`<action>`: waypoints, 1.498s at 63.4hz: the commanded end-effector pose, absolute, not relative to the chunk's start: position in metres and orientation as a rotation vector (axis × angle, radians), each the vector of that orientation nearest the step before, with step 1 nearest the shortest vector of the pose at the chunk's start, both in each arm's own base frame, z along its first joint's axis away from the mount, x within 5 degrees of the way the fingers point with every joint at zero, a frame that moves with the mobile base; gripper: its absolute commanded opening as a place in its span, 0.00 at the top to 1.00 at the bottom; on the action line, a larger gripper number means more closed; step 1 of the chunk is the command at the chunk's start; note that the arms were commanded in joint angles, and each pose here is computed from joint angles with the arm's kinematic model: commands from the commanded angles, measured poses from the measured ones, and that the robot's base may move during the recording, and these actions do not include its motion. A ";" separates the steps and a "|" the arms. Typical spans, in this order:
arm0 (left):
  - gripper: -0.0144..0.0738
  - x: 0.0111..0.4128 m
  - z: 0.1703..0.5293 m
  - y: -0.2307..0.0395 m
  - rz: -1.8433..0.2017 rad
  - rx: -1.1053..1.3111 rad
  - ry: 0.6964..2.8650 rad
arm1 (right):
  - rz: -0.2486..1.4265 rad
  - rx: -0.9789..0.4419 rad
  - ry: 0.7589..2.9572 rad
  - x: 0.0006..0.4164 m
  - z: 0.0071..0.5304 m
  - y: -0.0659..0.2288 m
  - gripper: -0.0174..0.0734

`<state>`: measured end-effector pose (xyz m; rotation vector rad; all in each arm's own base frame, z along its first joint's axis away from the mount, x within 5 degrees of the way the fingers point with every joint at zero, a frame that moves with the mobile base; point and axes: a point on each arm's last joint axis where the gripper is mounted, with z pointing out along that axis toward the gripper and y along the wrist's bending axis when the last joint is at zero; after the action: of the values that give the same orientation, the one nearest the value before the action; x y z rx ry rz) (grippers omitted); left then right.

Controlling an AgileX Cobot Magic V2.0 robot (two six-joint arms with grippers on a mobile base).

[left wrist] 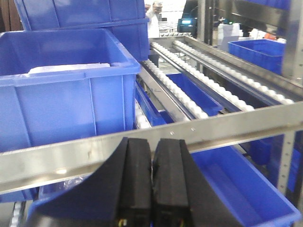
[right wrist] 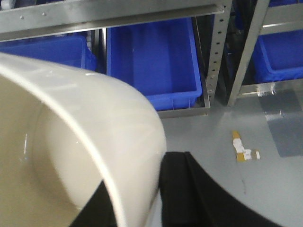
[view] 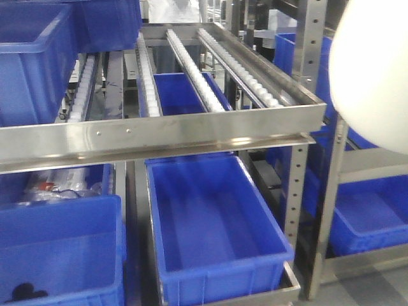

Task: Move white bin to right shelf second layer
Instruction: 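Drive along the rack toward the next shelf unit, then drive the base close to the roller-track shelf, holding the white bin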

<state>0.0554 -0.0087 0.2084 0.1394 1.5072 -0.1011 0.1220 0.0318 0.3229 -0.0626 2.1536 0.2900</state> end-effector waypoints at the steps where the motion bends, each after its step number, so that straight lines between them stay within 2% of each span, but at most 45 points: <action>1: 0.74 0.055 0.206 -0.008 -0.114 0.119 1.435 | 0.303 -0.049 2.035 0.126 0.340 0.031 0.75; 95: 0.74 0.055 0.206 -0.008 -0.114 0.119 1.435 | 0.303 -0.049 2.035 0.126 0.340 0.031 0.75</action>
<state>0.0554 -0.0087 0.2084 0.1394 1.5072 -0.1011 0.1220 0.0318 0.3229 -0.0626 2.1536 0.2900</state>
